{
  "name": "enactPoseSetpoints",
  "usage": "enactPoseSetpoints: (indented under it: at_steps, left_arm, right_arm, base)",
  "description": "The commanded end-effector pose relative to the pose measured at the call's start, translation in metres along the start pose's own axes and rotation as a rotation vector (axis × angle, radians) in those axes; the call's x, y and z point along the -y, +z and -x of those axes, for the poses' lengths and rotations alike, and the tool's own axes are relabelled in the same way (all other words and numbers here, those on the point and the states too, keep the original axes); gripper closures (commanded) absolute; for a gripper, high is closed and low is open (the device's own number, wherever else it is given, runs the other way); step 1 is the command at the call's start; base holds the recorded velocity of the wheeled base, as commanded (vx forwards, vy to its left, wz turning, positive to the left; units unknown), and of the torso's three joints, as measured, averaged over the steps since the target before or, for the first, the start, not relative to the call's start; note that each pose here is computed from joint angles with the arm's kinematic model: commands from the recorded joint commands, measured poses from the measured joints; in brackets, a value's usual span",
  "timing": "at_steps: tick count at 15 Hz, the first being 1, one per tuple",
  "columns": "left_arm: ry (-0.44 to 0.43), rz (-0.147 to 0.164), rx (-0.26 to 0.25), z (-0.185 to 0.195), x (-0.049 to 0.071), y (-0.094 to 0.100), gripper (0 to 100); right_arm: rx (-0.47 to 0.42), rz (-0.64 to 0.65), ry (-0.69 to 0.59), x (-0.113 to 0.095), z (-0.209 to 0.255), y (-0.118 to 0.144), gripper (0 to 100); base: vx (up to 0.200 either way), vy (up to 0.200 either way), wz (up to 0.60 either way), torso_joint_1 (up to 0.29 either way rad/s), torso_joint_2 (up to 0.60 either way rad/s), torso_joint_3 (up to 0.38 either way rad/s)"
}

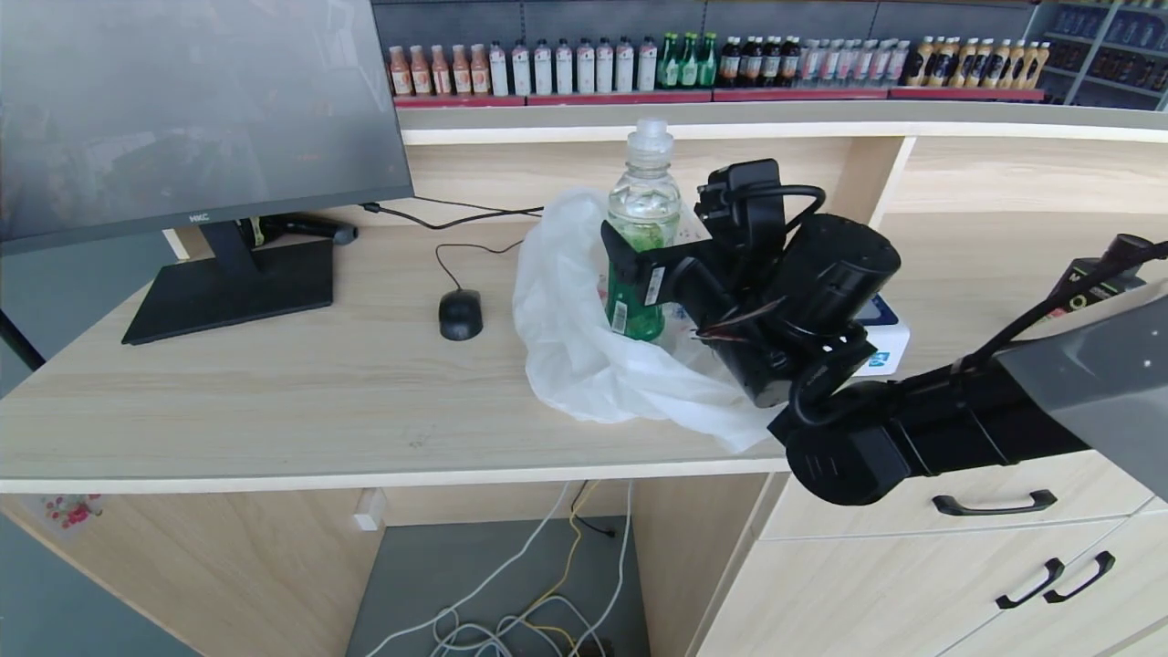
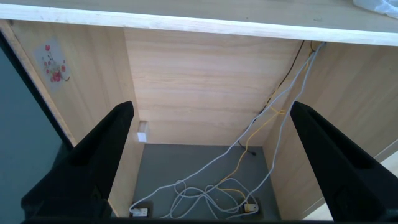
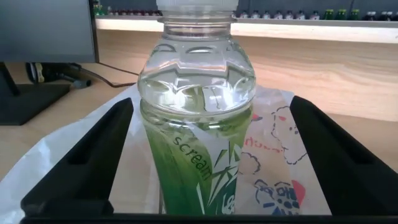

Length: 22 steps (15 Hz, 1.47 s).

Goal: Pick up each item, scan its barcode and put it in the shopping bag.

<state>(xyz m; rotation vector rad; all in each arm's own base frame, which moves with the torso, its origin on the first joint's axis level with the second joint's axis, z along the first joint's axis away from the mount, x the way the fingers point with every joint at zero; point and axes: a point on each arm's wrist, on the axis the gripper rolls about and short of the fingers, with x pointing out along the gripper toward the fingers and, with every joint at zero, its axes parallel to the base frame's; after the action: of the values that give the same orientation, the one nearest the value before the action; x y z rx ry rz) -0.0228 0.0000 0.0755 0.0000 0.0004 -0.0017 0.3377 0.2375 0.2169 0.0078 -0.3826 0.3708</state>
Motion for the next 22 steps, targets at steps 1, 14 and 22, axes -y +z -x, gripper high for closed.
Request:
enactPoseSetpoints:
  at_steps: [1, 14, 22]
  left_arm:
    - [0.000, 0.000, 0.000, 0.000, 0.000, 0.000, 0]
    - [0.000, -0.003, 0.000, 0.000, 0.000, 0.000, 0]
    - [0.000, -0.003, 0.000, 0.000, 0.000, 0.000, 0]
  right_arm:
    - [0.039, -0.009, -0.003, 0.004, 0.011, 0.013, 0]
    - [0.101, -0.137, 0.119, -0.011, 0.074, 0.021, 0]
    - [0.047, -0.127, 0.117, -0.008, 0.082, 0.010, 0]
  base:
    - [0.000, 0.000, 0.00, 0.000, 0.00, 0.000]
    - [0.000, 0.000, 0.00, 0.000, 0.00, 0.000]
    - [-0.100, 0.000, 0.00, 0.002, 0.00, -0.001]
